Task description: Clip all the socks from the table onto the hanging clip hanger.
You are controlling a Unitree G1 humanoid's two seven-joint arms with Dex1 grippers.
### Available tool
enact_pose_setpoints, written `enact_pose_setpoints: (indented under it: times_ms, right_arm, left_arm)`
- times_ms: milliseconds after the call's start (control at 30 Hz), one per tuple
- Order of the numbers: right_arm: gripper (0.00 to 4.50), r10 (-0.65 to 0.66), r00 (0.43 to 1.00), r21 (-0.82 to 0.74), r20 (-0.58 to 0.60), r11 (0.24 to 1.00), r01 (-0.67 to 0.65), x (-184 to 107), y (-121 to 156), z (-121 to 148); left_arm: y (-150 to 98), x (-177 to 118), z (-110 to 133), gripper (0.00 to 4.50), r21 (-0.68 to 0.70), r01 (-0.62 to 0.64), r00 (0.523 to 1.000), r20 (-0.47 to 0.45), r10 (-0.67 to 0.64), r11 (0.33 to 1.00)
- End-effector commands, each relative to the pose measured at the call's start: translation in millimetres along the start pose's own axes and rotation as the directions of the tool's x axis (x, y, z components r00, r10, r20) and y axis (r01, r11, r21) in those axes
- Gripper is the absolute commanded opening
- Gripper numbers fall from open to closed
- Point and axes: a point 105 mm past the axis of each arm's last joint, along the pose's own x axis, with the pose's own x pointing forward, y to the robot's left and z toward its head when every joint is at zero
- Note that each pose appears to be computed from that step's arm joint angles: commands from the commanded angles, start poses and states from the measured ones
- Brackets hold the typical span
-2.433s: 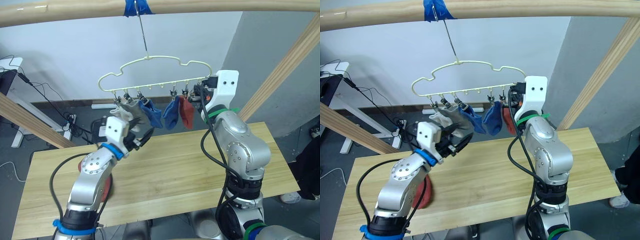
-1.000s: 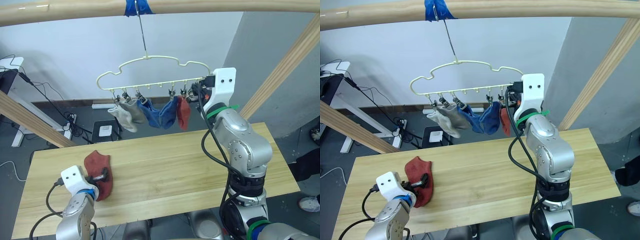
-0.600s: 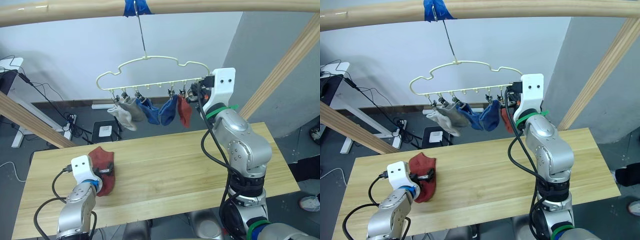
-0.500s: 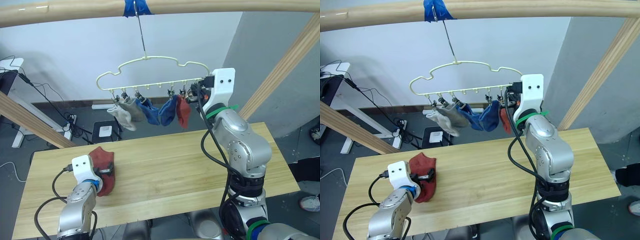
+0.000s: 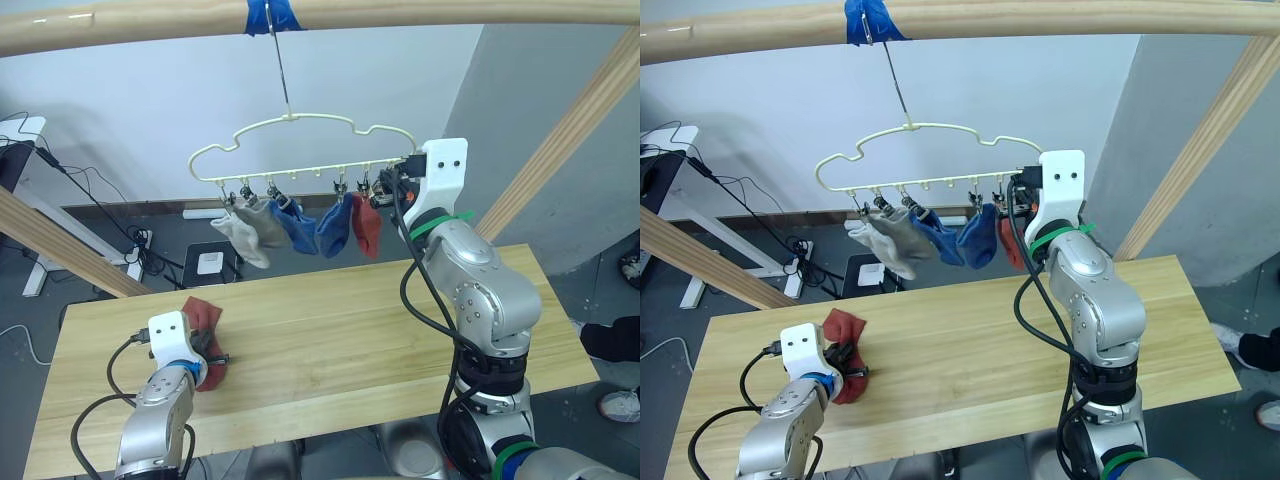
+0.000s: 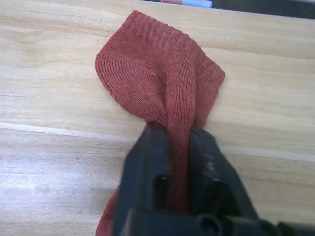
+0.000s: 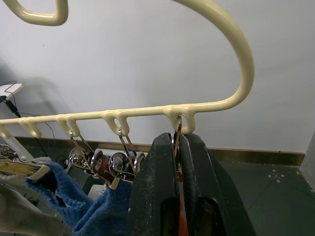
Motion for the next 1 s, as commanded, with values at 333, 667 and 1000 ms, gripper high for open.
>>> enact_pose_setpoints:
  times_ms: [333,667,1000]
  right_arm:
    - [0.00,0.025,0.997,-0.009,0.078,1.000,-0.024,-6,6,18]
    - [0.00,0.018,0.996,-0.012,0.084,1.000,-0.017,-6,4,20]
    - [0.00,0.012,0.996,-0.016,0.090,1.000,-0.011,-7,4,22]
  left_arm:
    - [-111,-26,63,0.00,0.558,0.499,0.693,0.203,-0.692,0.663]
    - [-202,-68,124,0.00,0.805,0.506,0.243,0.210,-0.947,0.309]
    - [-233,-45,155,0.00,0.686,0.526,0.307,0.399,-0.864,0.503]
